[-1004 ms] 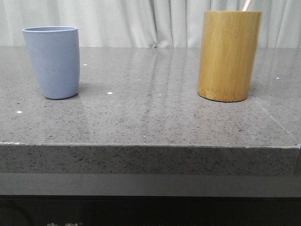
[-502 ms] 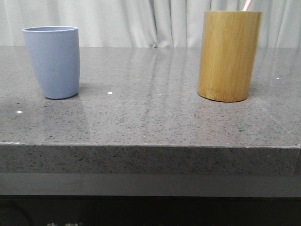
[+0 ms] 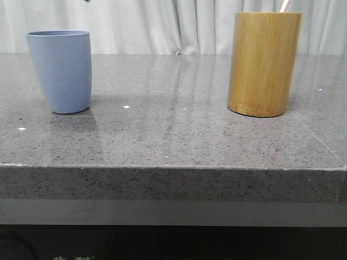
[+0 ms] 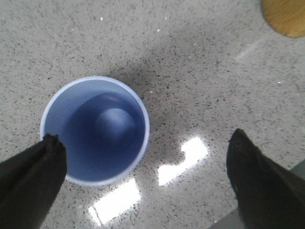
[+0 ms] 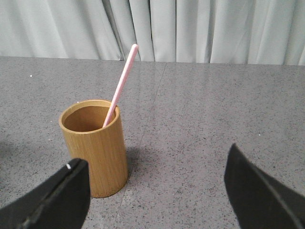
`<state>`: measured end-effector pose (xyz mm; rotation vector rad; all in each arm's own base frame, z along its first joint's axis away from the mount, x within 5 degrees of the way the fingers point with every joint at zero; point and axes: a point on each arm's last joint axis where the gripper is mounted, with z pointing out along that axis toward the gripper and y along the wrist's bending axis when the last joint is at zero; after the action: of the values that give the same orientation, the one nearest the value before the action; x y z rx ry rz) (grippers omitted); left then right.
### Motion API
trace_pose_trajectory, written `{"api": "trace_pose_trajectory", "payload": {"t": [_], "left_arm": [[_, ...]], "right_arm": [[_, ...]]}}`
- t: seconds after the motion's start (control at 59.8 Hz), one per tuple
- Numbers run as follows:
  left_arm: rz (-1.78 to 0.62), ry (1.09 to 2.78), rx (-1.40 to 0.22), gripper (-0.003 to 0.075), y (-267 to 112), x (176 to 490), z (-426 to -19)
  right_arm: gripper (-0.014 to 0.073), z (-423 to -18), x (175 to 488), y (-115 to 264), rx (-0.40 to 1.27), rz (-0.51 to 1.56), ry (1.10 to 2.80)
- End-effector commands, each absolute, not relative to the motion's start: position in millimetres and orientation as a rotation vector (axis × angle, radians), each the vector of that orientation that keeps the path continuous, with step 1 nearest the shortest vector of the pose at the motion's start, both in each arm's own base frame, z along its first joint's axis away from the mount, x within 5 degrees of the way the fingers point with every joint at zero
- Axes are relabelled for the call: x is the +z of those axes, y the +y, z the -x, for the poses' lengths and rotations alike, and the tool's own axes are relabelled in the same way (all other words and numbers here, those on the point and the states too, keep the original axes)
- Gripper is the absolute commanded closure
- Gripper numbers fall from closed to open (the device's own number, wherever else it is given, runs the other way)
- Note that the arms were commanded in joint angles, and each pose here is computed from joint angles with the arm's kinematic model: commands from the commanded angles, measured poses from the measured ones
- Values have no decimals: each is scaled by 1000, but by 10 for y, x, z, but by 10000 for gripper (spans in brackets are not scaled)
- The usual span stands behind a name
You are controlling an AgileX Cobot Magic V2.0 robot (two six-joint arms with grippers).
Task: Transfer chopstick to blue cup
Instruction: 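Move the left gripper over the light blue cup and lower it, then grasp the light blue cup rim with the left gripper and lift, then carry the blue cup toward the bamboo holder and set it down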
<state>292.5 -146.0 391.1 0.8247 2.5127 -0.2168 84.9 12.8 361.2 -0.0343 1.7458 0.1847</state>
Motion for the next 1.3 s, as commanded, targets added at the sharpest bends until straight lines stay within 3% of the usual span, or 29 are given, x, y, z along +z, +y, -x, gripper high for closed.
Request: {"api": "trace_pose_trajectory", "payload": {"t": [0.0, 0.418, 0.519, 0.736, 0.853, 1.104, 1.288], "left_arm": [[-798, 2446, -224, 92, -1492, 4050, -2947], [-819, 2537, -210, 132, -1622, 3674, -3226], [-819, 2537, -210, 241, -1623, 3671, -3227], [-816, 2530, -211, 596, -1626, 3675, -3233], [-816, 2530, -210, 732, -1625, 3675, -3234], [-845, 2525, -199, 739, -1618, 3724, -3215], [-895, 2436, -228, 739, -1765, 4064, -3105]], "right_arm": [[4, -853, 3785, 114, 172, 26, 1644], [4, -852, 3784, 114, 172, 26, 1646], [4, -852, 3782, 114, 172, 27, 1648], [4, -852, 3782, 114, 172, 27, 1648], [4, -852, 3782, 114, 172, 27, 1648], [4, -852, 3782, 114, 172, 27, 1648], [4, -852, 3782, 114, 172, 27, 1648]]}}
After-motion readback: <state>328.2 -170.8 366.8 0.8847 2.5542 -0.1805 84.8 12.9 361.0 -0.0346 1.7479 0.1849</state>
